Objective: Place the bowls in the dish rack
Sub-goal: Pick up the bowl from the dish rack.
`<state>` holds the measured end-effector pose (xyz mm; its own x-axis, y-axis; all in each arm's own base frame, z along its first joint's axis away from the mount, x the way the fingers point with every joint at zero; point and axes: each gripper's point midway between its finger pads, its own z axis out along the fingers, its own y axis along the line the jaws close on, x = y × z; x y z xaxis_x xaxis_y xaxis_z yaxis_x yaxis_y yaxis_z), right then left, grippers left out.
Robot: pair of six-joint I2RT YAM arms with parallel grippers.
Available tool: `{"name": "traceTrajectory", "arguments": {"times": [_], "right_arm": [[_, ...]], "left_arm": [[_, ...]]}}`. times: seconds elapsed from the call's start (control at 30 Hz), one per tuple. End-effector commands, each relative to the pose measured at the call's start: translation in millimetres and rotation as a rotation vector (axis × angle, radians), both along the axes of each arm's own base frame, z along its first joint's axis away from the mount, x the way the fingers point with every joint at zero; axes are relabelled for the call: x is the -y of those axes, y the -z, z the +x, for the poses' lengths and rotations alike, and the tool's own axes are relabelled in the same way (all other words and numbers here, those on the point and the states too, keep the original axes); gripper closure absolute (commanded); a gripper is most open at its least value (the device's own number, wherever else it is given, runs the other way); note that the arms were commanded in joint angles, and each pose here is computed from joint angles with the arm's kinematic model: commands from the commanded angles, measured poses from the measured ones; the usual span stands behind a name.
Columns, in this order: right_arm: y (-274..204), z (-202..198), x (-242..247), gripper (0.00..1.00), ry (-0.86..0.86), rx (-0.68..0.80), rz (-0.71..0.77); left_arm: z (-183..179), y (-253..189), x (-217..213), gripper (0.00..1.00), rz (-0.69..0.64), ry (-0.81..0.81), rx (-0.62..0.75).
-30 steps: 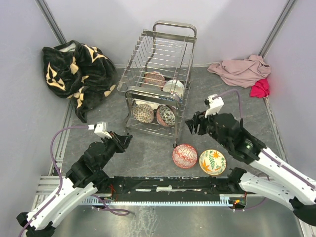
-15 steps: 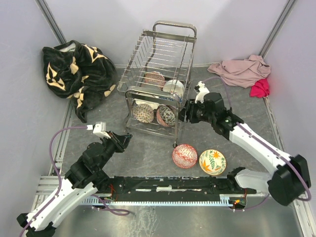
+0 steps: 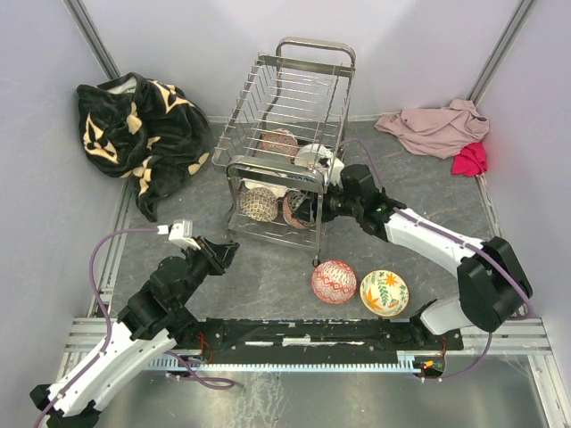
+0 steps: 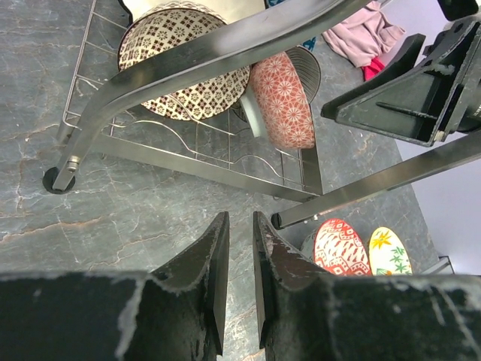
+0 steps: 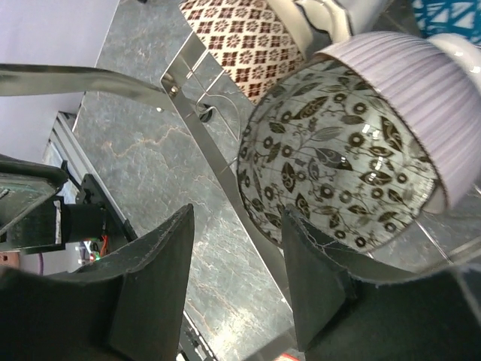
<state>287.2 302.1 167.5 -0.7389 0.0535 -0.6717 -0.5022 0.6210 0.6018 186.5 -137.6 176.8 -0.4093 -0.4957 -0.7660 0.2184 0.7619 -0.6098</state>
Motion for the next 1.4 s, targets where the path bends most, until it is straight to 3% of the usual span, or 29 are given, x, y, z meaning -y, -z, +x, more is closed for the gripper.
{"name": "traceTrajectory", "arguments": {"times": [0.0, 0.47, 0.57, 0.67, 0.93, 1.37], "right_arm": [[-19.5, 11.1, -25.9, 0.43, -0.054, 0.137, 0.011], [21.6, 13.5, -37.5, 0.46, -0.061, 0.167, -0.144], [26.6, 13.7, -40.6, 0.55, -0.073, 0.171, -0.166], [28.5, 12.9, -43.3, 0.74, -0.089, 0.171, -0.161], [8.3, -7.5, -48.2, 0.98, -0.187, 0.235, -0.071], [-59.5, -19.4, -43.8, 1.0, -0.231, 0.31, 0.221]], "left_arm": [[5.3, -19.0, 0.6, 0.74, -0.06, -0.03, 0.026], [9.3, -16.3, 1.1, 0.74, -0.036, -0.038, 0.021], [10.2, -16.3, 2.1, 0.74, -0.033, -0.037, 0.02], [10.6, -14.8, 2.6, 0.74, -0.03, -0.037, 0.017], [10.1, -12.3, 1.9, 0.74, -0.035, -0.04, 0.016], [7.7, -17.8, -3.0, 0.74, -0.051, -0.051, 0.034]]}}
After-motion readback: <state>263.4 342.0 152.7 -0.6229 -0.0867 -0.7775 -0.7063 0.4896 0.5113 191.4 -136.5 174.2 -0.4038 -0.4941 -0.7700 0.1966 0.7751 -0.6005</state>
